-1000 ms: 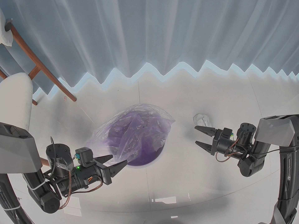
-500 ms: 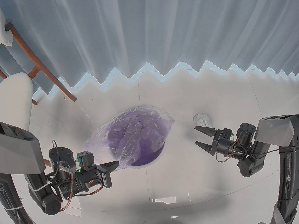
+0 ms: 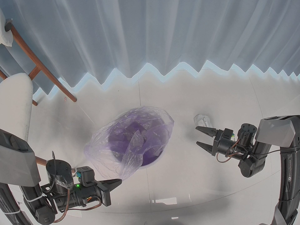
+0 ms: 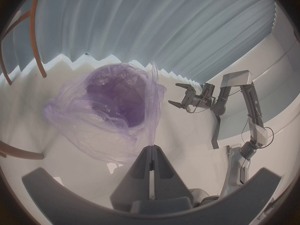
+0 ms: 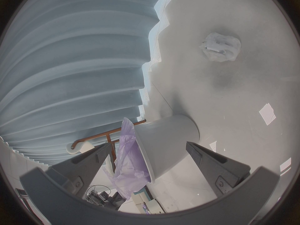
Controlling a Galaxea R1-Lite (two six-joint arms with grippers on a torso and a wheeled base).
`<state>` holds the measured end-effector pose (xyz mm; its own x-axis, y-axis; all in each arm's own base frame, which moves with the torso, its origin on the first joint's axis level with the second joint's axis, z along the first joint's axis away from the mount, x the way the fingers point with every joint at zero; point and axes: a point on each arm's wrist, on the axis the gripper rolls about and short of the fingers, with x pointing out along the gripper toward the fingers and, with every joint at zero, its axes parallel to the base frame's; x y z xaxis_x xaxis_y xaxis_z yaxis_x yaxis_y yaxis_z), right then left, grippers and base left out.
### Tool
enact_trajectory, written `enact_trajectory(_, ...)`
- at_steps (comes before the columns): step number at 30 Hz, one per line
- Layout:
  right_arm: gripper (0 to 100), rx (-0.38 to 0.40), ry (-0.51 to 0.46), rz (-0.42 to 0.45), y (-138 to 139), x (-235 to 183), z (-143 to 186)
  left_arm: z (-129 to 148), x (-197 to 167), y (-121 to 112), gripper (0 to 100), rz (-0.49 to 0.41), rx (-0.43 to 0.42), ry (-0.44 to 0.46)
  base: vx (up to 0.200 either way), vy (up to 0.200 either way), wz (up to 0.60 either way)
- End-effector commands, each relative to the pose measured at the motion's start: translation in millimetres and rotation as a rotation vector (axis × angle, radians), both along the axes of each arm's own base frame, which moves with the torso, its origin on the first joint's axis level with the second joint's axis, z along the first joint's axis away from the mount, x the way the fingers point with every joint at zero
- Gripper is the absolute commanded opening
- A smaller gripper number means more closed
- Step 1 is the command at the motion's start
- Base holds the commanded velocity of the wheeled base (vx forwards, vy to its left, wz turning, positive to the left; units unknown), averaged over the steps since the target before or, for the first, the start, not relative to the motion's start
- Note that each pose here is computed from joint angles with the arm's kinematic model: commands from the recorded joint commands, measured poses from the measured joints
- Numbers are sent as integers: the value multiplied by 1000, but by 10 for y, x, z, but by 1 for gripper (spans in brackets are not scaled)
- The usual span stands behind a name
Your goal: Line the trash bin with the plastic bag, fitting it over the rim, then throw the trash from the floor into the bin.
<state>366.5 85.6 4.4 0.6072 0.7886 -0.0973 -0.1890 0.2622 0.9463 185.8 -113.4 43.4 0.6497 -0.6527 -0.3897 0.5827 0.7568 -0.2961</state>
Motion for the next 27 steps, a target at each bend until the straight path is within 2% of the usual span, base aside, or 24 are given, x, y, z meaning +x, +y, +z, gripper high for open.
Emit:
enact_trajectory(1, 100, 4, -17, -2, -10, 7, 15, -119, -51, -4, 0, -12, 34, 62, 0, 0, 0)
enact_trajectory(6, 100, 4, -17, -2, -10, 7, 15, -100, -72, -30, 0, -23, 20, 64, 0, 0, 0)
enact_trajectory(7, 100, 4, -17, -4, -15, 11, 11, -100, -117, -97, 0, -40, -4, 91, 0, 0, 0)
enact_trajectory(13, 100, 4, -14, -6, -21, 9, 9, -123, -208, -224, 0, -81, -8, 117, 0, 0, 0)
enact_trajectory(17, 100, 8, -14, -12, -43, 17, 17, -105, -242, -300, 0, -115, -9, 100, 0, 0, 0)
enact_trajectory(21, 100, 8, -14, -12, -43, 17, 17, -100, -251, -350, 0, -112, -5, 85, 0, 0, 0)
enact_trajectory(26, 100, 9, -16, -12, -40, 32, 11, -242, -311, -356, 0, -65, 76, 126, 0, 0, 0)
enact_trajectory(27, 100, 9, -14, -12, -40, 32, 5, -353, -309, -353, 0, -26, 134, 154, 0, 0, 0)
